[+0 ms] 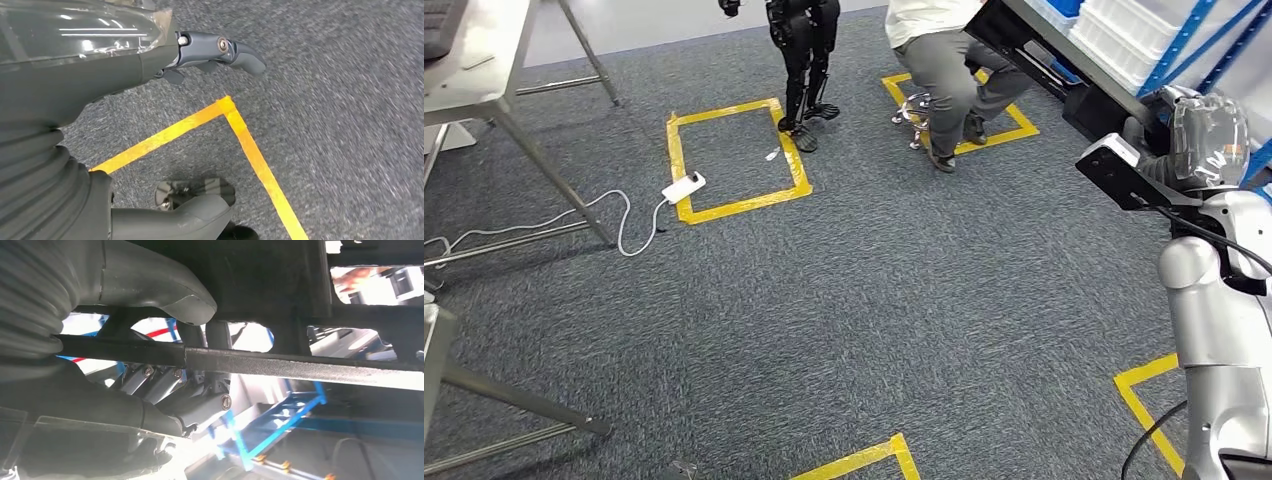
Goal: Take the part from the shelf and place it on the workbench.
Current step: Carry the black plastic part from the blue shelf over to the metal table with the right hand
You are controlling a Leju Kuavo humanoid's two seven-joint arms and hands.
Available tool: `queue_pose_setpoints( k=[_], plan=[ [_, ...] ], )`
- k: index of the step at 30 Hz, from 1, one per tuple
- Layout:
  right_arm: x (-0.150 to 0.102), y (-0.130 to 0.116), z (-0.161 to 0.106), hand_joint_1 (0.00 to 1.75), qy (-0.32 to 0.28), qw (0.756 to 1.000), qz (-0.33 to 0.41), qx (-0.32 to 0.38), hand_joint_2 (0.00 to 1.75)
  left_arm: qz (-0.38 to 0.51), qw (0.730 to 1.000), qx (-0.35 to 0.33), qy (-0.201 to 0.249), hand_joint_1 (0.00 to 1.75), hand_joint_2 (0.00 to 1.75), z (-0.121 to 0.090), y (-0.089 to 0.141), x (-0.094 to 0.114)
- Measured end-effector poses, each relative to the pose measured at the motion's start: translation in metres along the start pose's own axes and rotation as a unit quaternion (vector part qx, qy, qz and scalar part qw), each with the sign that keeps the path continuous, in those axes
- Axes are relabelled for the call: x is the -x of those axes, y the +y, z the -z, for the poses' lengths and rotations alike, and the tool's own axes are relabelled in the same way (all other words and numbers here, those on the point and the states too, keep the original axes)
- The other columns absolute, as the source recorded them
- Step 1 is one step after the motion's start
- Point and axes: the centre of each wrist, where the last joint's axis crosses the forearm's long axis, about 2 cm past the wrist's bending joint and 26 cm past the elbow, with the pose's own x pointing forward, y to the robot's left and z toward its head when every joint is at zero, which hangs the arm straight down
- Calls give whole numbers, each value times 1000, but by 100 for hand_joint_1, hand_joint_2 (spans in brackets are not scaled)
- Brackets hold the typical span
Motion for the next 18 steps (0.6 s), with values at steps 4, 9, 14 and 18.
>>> queue_pose_setpoints(
  k=[4,9,14,18],
  plan=[
    [2,-3,1,175,2,1000,-2,4,175,0,1000,0,-1,0,175,0,-1,-1],
    [5,-6,2,175,0,1000,1,3,175,-2,1000,-4,-4,0,175,0,0,-1],
    [9,-6,1,175,2,1000,6,0,175,-22,1000,6,-7,0,175,0,0,0],
    [12,-9,2,175,7,1000,15,7,175,-28,1000,9,-6,0,175,-1,0,2]
  ],
)
